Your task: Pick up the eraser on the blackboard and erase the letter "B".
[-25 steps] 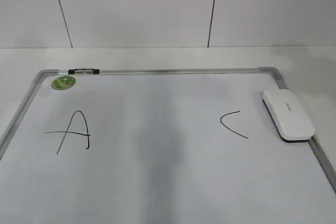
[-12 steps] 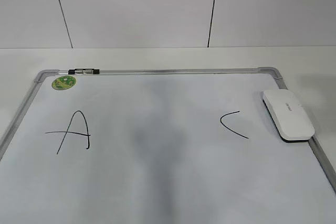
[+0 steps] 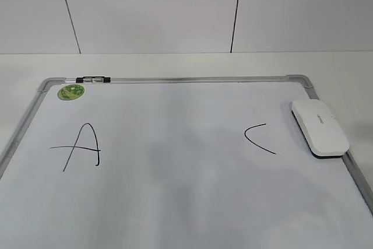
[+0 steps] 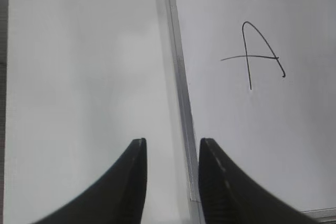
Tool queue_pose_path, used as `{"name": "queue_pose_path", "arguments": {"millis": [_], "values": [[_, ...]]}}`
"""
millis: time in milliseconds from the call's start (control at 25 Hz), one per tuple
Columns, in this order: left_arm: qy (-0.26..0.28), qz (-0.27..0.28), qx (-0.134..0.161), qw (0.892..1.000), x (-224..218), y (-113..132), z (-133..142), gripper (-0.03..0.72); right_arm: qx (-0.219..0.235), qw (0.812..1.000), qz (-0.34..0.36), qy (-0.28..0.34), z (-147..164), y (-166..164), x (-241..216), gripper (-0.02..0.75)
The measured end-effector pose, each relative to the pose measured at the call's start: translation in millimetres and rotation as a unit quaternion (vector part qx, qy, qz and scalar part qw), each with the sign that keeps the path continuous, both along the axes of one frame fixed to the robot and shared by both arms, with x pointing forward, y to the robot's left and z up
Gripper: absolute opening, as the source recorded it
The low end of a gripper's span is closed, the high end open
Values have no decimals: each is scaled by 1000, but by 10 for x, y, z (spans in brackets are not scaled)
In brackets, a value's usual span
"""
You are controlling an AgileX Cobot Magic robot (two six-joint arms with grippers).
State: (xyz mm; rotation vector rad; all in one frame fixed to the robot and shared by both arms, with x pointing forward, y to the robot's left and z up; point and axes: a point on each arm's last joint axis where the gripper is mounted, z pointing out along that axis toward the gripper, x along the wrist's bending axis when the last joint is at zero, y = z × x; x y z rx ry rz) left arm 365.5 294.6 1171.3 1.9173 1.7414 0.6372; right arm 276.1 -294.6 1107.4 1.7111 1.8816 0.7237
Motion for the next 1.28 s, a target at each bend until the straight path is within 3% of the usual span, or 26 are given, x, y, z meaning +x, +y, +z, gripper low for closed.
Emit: {"name": "queue_pose_path", "arguments": {"millis": [200,560,760,920,1280], "values": [[-48,2,2,999,-520,36,-96,245,0,1000,0,7,-269,-5,-100,550],[-69,7,11,998,-1094,87,-753,244,0,999,1,-36,-523,-16,-297,550],[-145,5,2,989,-1348,91,-881,244,-1,996,1,-89,-551,-29,-451,550],[-197,-2,-13,980,-1482,74,-983,244,-2,992,-1,-125,-567,-40,-563,550],[-186,-4,-19,982,-1351,56,-1176,244,-6,991,-4,-131,-569,-49,-557,550]]}}
